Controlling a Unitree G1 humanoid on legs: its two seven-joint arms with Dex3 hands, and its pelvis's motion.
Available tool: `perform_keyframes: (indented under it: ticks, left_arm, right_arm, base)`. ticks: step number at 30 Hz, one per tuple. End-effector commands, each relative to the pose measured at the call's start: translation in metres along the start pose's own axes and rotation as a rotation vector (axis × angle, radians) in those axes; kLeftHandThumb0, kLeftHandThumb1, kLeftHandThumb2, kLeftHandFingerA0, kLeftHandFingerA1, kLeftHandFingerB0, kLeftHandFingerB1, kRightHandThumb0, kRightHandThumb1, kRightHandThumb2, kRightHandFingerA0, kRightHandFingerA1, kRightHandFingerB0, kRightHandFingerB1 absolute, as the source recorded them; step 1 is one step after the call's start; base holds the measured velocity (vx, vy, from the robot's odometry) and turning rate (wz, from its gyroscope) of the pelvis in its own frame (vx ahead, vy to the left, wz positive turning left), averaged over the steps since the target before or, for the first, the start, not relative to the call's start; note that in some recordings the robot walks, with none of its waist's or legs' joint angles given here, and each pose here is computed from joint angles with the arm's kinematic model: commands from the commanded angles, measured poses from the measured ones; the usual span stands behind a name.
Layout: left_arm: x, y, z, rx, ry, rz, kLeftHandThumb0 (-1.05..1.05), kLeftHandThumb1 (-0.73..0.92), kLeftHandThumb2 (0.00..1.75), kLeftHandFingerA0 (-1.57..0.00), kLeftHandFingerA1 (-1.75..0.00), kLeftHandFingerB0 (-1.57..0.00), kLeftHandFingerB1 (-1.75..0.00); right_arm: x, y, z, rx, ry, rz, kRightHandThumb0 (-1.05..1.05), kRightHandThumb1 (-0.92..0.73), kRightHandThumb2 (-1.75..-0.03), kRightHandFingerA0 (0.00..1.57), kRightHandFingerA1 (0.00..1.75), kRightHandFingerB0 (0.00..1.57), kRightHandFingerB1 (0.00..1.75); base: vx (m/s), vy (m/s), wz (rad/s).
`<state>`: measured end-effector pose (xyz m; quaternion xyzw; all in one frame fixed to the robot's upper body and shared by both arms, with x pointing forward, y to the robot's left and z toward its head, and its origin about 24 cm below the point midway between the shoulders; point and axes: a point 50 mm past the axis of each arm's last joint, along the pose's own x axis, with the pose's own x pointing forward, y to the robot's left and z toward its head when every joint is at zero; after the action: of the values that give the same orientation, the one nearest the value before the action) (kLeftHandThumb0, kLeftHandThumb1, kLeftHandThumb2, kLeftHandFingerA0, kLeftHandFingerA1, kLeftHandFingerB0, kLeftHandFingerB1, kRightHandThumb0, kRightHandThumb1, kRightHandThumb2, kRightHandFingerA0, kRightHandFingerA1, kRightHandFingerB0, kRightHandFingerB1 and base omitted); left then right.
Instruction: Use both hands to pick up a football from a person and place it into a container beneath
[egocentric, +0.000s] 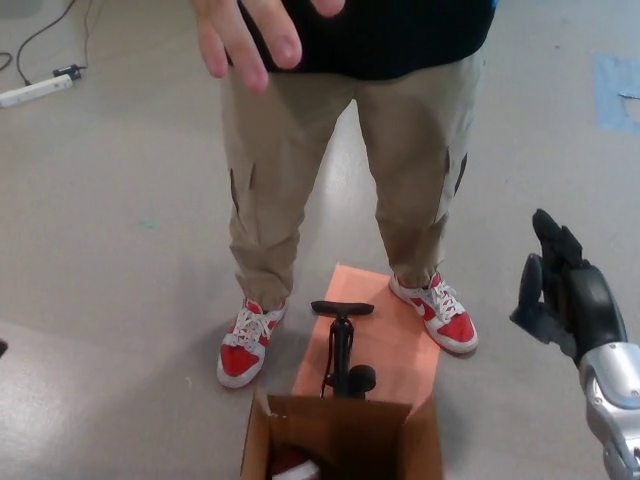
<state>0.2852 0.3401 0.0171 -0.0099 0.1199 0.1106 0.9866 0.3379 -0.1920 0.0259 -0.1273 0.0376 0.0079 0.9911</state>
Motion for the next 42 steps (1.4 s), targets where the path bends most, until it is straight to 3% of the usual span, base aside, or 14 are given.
perform_keyframes:
  ticks: [1,4,5,6,13,14,22,24,30,38,42]
  left_arm:
    - [0.003,0.006,0.014,0.007,-0.041,-0.036,-0.85,0.86,1.18,0.00,-0.16,0.00,-0.11]
    - [0.004,0.005,0.016,0.008,-0.045,-0.031,-0.82,0.82,1.15,0.00,-0.18,0.00,-0.13]
    - [0.004,0.005,0.016,0.021,-0.046,-0.025,-0.80,0.92,0.77,0.00,-0.14,0.00,-0.08]
    - [0.005,0.005,0.016,0.028,-0.044,-0.026,-0.85,0.77,0.96,0.00,-0.13,0.00,-0.07]
    - [0.005,0.005,0.014,0.045,-0.023,-0.017,-0.89,0.78,1.00,0.00,-0.12,0.00,-0.09]
    - [0.005,0.005,0.013,0.048,-0.019,-0.020,-0.84,0.80,1.17,0.00,-0.17,0.00,-0.14]
    - [0.004,0.002,0.011,0.054,-0.025,-0.026,-0.88,0.82,1.15,0.00,-0.17,0.00,-0.11]
    - [0.005,0.002,0.012,0.065,-0.022,-0.028,-0.91,0.83,1.15,0.00,-0.16,0.00,-0.09]
    - [0.005,0.002,0.013,0.076,-0.022,-0.025,-0.90,0.84,1.16,0.00,-0.18,0.00,-0.10]
    - [0.004,0.003,0.011,0.108,-0.012,-0.033,-0.90,0.84,1.15,-0.03,-0.20,-0.02,-0.10]
    - [0.004,0.002,0.010,0.134,-0.010,-0.049,-0.89,0.84,1.15,-0.02,-0.19,-0.01,-0.10]
  right_arm:
    - [0.005,-0.010,0.008,-0.043,-0.050,-0.024,-0.85,-0.87,-1.14,0.00,0.15,0.00,0.09]
    - [0.006,-0.012,0.007,-0.050,-0.042,-0.032,-0.86,-0.87,-1.15,0.00,0.15,0.00,0.08]
    - [0.006,-0.014,0.006,-0.063,-0.034,-0.035,-0.86,-0.87,-1.15,0.01,0.16,0.00,0.08]
    - [0.007,-0.015,0.006,-0.068,-0.030,-0.036,-0.86,-0.86,-1.15,0.01,0.16,0.00,0.08]
    - [0.009,-0.017,0.002,-0.075,0.007,-0.029,-0.86,-0.86,-1.15,0.00,0.15,0.00,0.09]
    - [0.009,-0.017,0.001,-0.076,0.014,-0.028,-0.87,-0.86,-1.15,0.00,0.14,0.00,0.09]
    - [0.006,-0.023,-0.012,-0.076,0.093,-0.023,-0.86,-0.86,-1.15,0.01,0.17,0.00,0.10]
    - [0.006,-0.023,-0.014,-0.072,0.103,-0.025,-0.84,-0.82,-1.12,0.07,0.29,0.05,0.13]
    - [0.004,-0.022,-0.017,-0.061,0.110,-0.023,-0.84,-0.81,-1.11,0.07,0.36,0.06,0.14]
    - [0.003,-0.022,-0.019,-0.074,0.113,-0.019,-0.88,-0.84,-1.13,0.07,0.22,0.06,0.10]
    - [0.002,-0.022,-0.020,-0.096,0.121,-0.012,-0.88,-0.85,-1.13,0.08,0.25,0.07,0.10]
  base:
    - [0.00,0.000,0.00]
    - [0.00,0.000,0.00]
    - [0.00,0.000,0.00]
    - [0.00,0.000,0.00]
    - [0.00,0.000,0.00]
    - [0.00,0.000,0.00]
    - [0.00,0.000,0.00]
    - [0.00,0.000,0.00]
    - [0.00,0.000,0.00]
    - [0.00,0.000,0.00]
    - [0.00,0.000,0.00]
